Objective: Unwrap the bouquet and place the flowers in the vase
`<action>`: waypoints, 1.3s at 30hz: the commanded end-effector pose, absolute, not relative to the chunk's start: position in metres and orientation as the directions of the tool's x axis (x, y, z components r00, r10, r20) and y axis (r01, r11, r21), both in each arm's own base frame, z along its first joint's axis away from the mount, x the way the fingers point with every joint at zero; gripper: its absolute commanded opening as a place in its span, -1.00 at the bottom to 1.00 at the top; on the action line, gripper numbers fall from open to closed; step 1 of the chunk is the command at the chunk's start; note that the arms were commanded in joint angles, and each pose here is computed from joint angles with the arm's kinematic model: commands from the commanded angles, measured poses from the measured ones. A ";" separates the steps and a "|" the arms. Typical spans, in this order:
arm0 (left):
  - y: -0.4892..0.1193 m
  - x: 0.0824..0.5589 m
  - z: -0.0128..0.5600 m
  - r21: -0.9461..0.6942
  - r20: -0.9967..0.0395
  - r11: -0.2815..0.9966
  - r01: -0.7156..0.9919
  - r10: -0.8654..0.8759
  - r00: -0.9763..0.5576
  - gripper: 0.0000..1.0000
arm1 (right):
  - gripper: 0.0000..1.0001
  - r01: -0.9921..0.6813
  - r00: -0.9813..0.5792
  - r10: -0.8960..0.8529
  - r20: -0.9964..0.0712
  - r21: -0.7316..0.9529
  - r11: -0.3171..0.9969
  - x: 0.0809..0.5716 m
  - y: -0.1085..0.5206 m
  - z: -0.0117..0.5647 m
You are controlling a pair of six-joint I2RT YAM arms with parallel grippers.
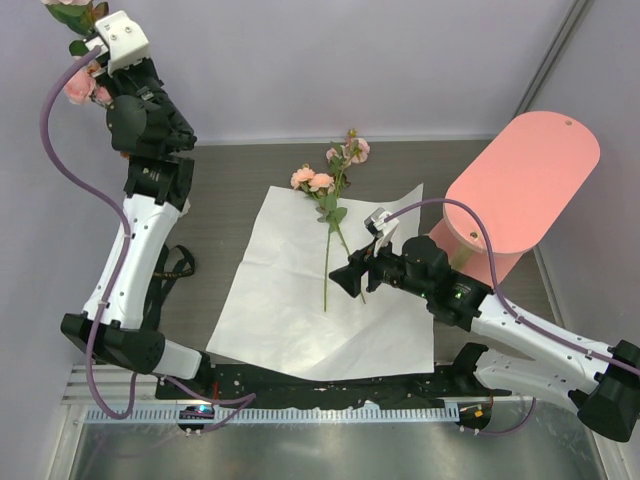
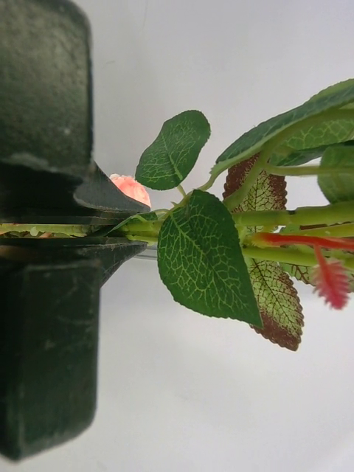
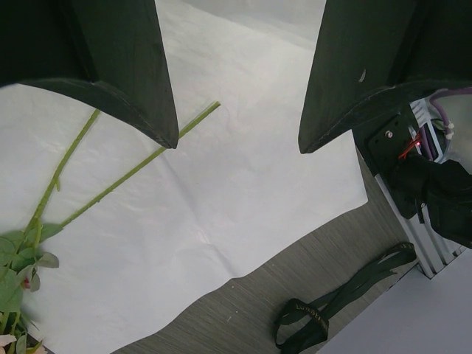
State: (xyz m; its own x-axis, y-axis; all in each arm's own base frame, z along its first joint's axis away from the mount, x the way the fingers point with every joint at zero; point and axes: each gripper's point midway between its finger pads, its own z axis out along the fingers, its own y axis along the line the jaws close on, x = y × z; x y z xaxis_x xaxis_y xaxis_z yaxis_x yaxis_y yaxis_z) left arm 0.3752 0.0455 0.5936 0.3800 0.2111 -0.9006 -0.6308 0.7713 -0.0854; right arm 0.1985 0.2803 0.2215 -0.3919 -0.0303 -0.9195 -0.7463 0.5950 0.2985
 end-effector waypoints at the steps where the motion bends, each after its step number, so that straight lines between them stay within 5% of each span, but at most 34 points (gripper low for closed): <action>1: 0.053 0.372 0.615 -0.132 -0.866 0.759 -0.637 0.224 0.447 -1.00 | 0.44 -0.761 -0.329 0.015 -0.944 0.274 0.587 0.201 0.280 0.246; 22: 0.058 0.400 0.593 -0.072 -0.867 0.736 -0.673 0.287 0.407 -1.00 | 0.44 -0.753 -0.329 0.005 -0.944 0.265 0.602 0.205 0.280 0.243; 39: 0.063 0.420 0.520 -0.072 -0.919 0.693 -0.717 0.233 0.317 -1.00 | 0.44 -0.750 -0.329 0.004 -0.944 0.264 0.606 0.206 0.280 0.243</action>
State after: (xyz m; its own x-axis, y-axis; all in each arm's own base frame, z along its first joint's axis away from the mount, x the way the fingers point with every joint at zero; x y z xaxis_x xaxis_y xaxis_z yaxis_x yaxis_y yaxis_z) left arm 0.4282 0.0538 0.5208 0.2505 0.2874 -0.9245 -0.6907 0.7222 0.0373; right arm 0.2014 0.2763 0.2224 -0.3738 -0.0351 -0.9268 -0.7411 0.6122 0.2757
